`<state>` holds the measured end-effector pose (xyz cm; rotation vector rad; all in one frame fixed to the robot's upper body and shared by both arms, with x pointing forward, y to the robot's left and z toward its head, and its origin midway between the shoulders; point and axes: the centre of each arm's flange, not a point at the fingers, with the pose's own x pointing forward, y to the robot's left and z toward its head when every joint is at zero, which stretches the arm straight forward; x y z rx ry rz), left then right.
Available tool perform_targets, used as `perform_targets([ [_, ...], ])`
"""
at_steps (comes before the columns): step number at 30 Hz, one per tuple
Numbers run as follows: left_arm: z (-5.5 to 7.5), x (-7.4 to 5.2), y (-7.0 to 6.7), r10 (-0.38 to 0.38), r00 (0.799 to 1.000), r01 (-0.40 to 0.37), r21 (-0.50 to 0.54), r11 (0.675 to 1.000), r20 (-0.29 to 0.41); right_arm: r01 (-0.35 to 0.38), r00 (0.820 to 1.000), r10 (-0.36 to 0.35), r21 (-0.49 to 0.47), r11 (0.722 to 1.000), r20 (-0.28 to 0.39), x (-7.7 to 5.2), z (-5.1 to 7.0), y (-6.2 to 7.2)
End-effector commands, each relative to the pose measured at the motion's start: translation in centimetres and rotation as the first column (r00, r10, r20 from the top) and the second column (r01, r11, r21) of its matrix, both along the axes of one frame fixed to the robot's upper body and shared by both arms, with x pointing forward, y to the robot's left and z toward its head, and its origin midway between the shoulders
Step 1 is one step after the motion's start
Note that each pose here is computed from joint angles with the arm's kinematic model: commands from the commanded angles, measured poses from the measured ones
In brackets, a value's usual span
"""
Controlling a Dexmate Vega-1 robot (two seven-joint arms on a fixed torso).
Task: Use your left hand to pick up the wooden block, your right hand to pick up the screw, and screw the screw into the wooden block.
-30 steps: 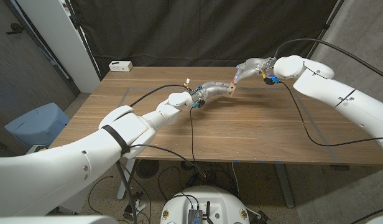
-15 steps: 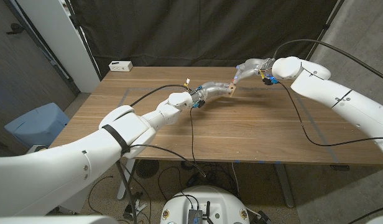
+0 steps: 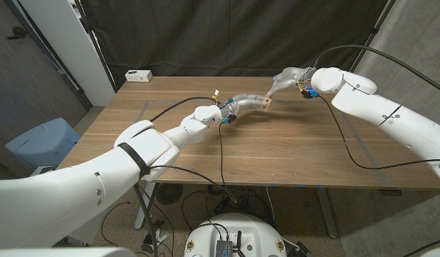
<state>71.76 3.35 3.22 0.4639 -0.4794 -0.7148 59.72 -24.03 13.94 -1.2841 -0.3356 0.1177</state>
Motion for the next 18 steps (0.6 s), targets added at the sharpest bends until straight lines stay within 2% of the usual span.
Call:
perform_targets([
  [1, -0.07, -0.26, -0.25, -0.019, 1.000, 0.019, 0.001, 1.000, 0.008, 0.030, 0.999, -0.030, -0.006, 1.000, 0.030, -0.10, -0.22, 0.25],
  [18, -0.20, -0.41, -0.37, -0.030, 0.999, 0.030, 0.000, 1.000, 0.013, 0.107, 0.994, -0.104, -0.074, 0.992, 0.044, 0.33, -0.32, 0.99],
])
